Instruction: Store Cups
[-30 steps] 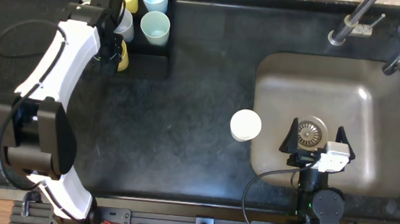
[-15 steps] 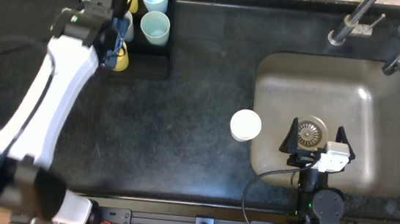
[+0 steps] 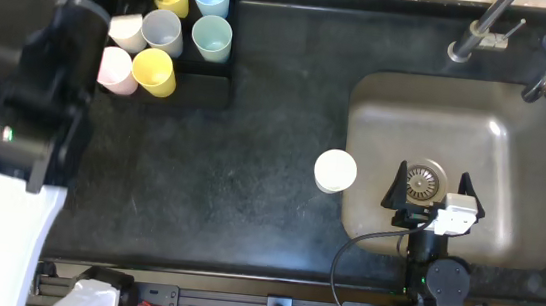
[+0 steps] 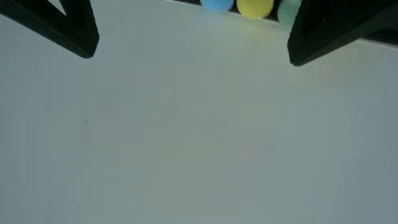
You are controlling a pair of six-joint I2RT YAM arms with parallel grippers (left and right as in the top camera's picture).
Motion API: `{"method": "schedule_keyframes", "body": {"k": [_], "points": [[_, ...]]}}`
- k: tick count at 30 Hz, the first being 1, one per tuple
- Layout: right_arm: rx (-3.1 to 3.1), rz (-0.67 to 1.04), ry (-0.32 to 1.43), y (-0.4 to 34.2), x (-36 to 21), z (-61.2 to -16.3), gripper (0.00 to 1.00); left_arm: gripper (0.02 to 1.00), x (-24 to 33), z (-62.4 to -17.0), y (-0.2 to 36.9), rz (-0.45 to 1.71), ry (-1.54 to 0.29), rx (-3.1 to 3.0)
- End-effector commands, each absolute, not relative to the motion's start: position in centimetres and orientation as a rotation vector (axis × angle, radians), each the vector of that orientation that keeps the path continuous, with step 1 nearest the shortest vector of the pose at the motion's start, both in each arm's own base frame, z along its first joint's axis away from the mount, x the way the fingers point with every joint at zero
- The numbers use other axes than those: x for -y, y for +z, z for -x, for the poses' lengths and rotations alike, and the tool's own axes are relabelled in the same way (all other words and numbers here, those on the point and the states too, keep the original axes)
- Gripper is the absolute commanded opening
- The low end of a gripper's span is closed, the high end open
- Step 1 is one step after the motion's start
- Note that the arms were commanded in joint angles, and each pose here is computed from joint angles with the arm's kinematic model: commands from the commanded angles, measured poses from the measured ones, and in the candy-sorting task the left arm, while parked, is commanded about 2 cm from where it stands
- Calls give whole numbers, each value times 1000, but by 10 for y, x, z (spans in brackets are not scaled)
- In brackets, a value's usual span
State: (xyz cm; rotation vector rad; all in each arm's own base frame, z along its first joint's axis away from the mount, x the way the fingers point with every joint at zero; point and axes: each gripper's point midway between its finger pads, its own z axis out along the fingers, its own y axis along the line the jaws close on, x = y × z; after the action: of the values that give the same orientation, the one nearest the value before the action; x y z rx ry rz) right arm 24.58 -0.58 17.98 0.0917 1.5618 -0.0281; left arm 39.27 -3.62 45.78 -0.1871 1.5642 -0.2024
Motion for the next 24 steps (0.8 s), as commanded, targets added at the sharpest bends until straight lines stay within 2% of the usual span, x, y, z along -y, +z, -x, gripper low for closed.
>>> {"method": "schedule_keyframes", "body": {"k": [1,13,24], "points": [[-1558,-100,-41,177,9,-246,996,1000,38,-364,413,-25,-136,-1580],[-1558,-101,-42,177,9,-246,998,1000,9,-257,300,12,-102,-1439],[-1558,-101,-41,177,9,-246,996,1000,13,-241,236,19,-144,-1345]]}}
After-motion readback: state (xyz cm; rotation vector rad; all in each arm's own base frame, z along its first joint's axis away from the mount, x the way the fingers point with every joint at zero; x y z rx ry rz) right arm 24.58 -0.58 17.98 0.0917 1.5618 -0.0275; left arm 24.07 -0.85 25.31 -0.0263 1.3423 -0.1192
